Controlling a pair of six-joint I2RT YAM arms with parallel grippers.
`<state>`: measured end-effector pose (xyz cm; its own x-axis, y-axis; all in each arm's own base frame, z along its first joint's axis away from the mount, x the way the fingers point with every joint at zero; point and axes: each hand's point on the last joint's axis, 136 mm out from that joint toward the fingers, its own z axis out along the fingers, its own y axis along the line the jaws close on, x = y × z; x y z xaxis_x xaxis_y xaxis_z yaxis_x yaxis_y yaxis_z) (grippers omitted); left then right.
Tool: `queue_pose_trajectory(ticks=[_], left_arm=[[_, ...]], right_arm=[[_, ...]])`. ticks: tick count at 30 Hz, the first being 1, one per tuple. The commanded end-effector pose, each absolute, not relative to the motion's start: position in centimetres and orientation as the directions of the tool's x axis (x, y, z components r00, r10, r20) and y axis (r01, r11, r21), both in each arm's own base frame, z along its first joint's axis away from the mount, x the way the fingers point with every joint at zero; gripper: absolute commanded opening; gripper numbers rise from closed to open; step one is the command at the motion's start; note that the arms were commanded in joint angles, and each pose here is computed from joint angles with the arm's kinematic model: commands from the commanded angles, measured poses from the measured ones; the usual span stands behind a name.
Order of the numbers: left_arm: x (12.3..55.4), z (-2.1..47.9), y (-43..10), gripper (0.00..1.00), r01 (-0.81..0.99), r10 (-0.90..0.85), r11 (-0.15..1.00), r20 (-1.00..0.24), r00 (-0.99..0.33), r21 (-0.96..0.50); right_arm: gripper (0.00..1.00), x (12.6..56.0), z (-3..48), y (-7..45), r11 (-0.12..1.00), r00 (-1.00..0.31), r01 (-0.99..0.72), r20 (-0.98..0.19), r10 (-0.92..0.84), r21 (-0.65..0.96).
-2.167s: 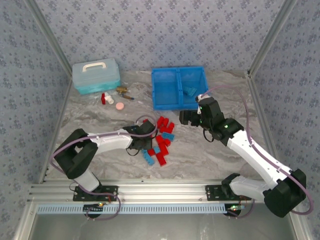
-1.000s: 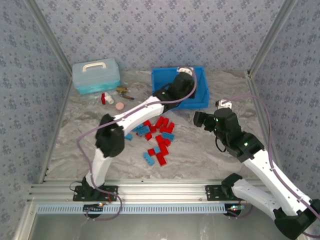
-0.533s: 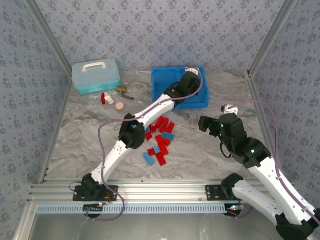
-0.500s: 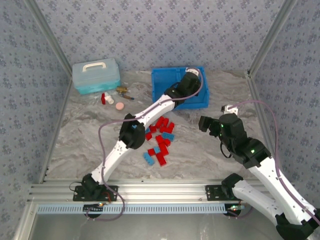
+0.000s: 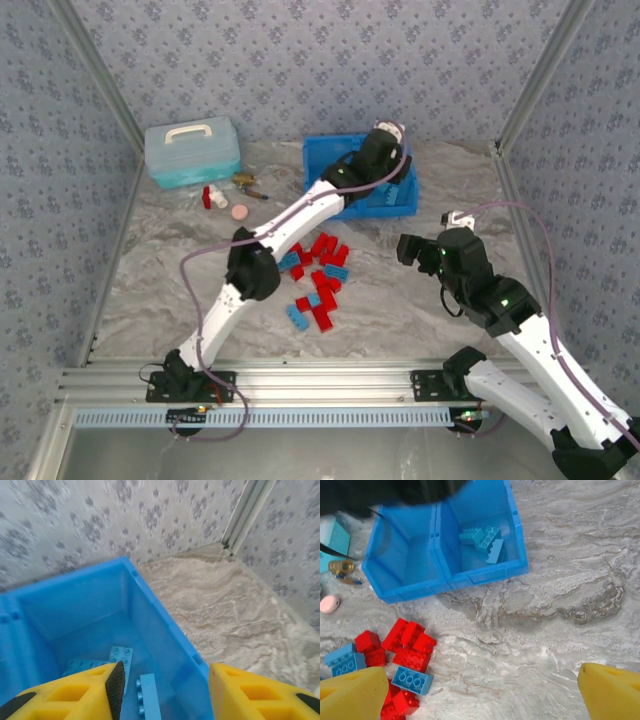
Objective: Sort the legos into containers by color
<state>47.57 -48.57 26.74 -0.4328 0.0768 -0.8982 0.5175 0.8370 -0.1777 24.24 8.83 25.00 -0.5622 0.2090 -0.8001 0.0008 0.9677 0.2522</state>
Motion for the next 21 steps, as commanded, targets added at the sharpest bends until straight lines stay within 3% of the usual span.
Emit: queue_pose_trajectory(ticks=[1,8,15,21], left_arm=[[43.1,37.7,-43.5,0.49,0.536,-0.005,0.817,-0.931,-0.364,-0.214],[36.4,34.8,-33.7,0.56,0.501,0.040,0.846,-0.914,-0.403,-0.183],[30.5,26.1,-26.0,0.67,0.389,0.093,0.907,-0.824,-0.559,-0.162],[26.8,23.5,-22.1,0.87,0.342,0.047,0.916,-0.790,-0.611,-0.210]], right_arm=[[0.99,24.2,23.1,10.7,0.967,-0.632,-0.091,-0.764,0.130,0.240],[0.94,25.1,18.7,17.4,0.926,-0.761,-0.267,-0.648,-0.032,0.267],[0.64,25.3,12.9,22.6,0.900,-0.821,-0.350,-0.547,-0.161,0.261],[0.57,25.3,10.1,25.3,0.888,-0.843,-0.391,-0.482,-0.240,0.241]])
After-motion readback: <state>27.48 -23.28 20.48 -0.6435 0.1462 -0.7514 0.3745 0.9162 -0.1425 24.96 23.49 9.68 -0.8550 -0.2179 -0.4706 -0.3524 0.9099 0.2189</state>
